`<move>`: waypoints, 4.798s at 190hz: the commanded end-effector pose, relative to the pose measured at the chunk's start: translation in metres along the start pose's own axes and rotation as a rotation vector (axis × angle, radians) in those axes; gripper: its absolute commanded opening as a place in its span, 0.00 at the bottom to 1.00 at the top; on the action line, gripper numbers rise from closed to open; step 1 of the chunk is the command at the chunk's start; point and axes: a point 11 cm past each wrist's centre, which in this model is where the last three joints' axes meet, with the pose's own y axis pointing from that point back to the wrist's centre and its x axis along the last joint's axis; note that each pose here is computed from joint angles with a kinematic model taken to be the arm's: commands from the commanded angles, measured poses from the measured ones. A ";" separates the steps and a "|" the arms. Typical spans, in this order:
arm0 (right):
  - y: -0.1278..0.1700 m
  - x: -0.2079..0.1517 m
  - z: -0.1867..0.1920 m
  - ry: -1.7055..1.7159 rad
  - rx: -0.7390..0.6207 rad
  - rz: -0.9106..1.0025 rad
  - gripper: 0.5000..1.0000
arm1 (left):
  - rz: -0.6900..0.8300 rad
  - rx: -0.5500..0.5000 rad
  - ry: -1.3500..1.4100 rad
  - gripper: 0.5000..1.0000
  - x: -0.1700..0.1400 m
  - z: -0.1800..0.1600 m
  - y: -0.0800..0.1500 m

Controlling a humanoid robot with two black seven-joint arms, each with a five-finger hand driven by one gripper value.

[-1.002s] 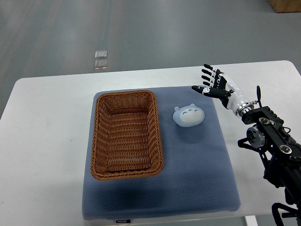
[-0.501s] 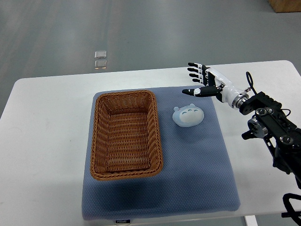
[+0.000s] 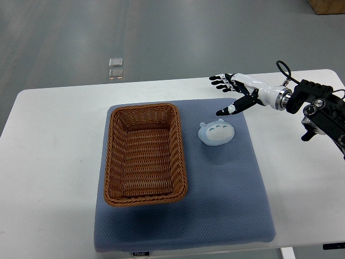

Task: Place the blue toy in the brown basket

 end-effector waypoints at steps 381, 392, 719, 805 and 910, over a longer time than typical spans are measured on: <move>-0.014 -0.001 -0.028 0.408 -0.094 -0.151 0.00 | 0.020 0.007 -0.001 1.00 0.005 -0.002 0.000; -0.017 0.005 -0.041 0.428 -0.079 -0.146 0.00 | 0.020 0.007 -0.001 1.00 0.005 -0.002 0.000; -0.081 -0.016 -0.089 -0.026 0.123 0.102 0.83 | 0.017 0.004 -0.002 1.00 0.003 0.000 0.000; -0.032 0.017 0.010 -0.598 0.055 0.506 0.83 | 0.020 0.006 -0.001 1.00 0.004 -0.001 0.000; -0.018 0.010 0.043 -0.761 0.022 0.627 0.83 | 0.021 0.006 -0.001 1.00 0.005 -0.001 0.000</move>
